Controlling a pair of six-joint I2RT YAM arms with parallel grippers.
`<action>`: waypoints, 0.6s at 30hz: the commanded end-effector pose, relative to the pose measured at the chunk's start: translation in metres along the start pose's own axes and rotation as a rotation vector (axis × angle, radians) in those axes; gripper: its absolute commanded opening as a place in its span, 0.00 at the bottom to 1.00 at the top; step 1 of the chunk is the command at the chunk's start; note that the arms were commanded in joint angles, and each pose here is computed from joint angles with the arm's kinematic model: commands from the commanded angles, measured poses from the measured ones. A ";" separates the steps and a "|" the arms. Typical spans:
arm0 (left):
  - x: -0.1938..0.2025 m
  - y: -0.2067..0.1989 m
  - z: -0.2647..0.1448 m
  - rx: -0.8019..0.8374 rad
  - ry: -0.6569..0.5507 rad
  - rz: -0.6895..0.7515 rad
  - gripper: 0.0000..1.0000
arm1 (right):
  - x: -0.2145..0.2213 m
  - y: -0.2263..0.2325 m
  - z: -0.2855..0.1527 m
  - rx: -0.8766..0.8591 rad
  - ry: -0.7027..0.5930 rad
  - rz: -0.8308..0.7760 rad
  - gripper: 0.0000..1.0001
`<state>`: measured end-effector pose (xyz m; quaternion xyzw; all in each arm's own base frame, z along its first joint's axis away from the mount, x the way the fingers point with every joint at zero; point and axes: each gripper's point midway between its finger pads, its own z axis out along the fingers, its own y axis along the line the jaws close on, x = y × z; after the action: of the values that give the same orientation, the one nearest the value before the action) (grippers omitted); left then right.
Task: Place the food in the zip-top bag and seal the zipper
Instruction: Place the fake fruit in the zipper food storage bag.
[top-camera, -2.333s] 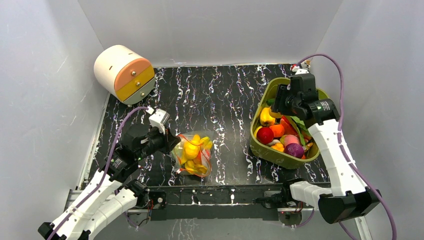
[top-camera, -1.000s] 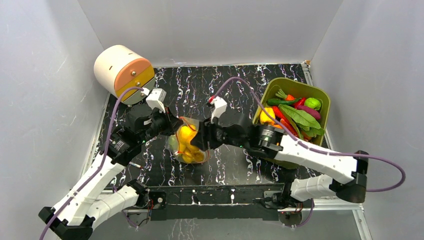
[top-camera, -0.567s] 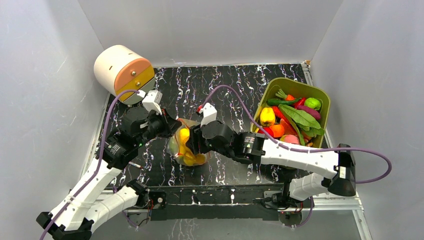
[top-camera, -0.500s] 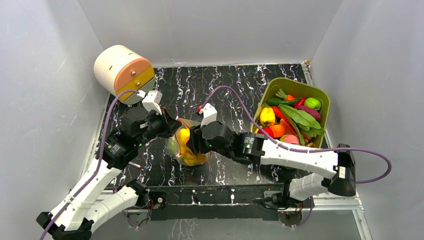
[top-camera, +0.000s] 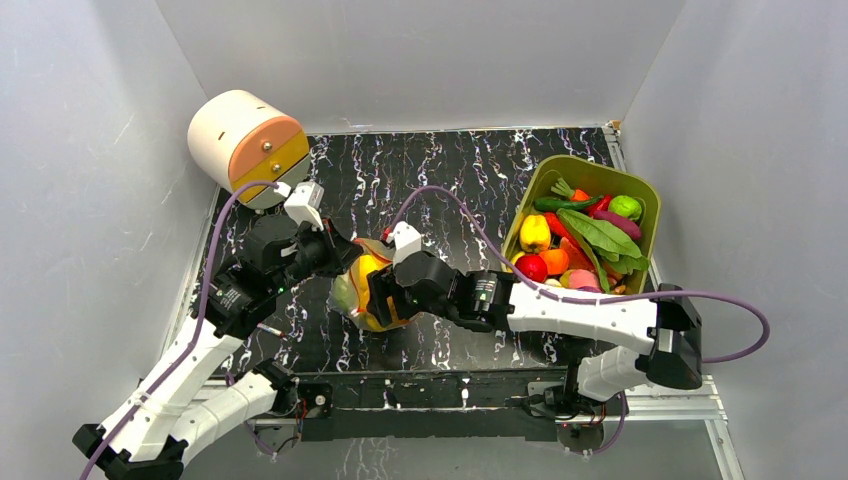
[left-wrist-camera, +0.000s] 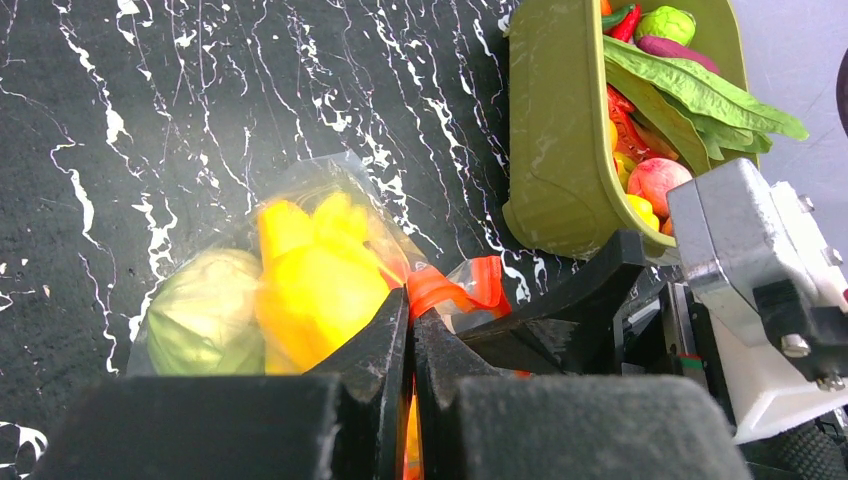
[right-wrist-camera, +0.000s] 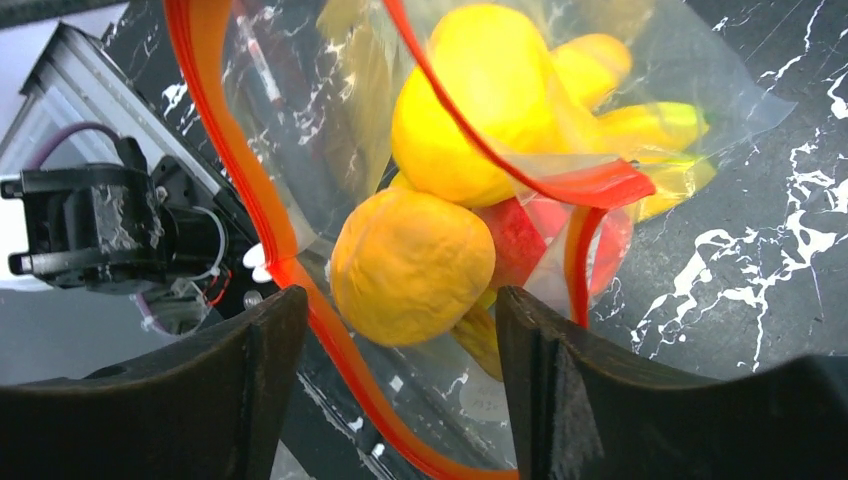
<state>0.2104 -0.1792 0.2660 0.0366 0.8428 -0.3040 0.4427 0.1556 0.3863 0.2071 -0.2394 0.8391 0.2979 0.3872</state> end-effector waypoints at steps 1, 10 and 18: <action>-0.018 -0.013 -0.008 0.045 -0.068 -0.007 0.00 | -0.034 0.029 -0.020 -0.119 -0.075 -0.002 0.70; -0.016 -0.011 -0.006 0.043 -0.060 -0.008 0.00 | -0.057 0.041 -0.064 -0.231 -0.140 -0.010 0.66; -0.013 -0.013 -0.006 0.057 -0.050 0.007 0.00 | -0.075 -0.012 -0.077 0.064 -0.206 0.036 0.52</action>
<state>0.2098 -0.1794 0.2654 0.0367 0.8435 -0.3044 0.4410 0.1489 0.3577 0.2785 -0.2388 0.8054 0.3317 0.4293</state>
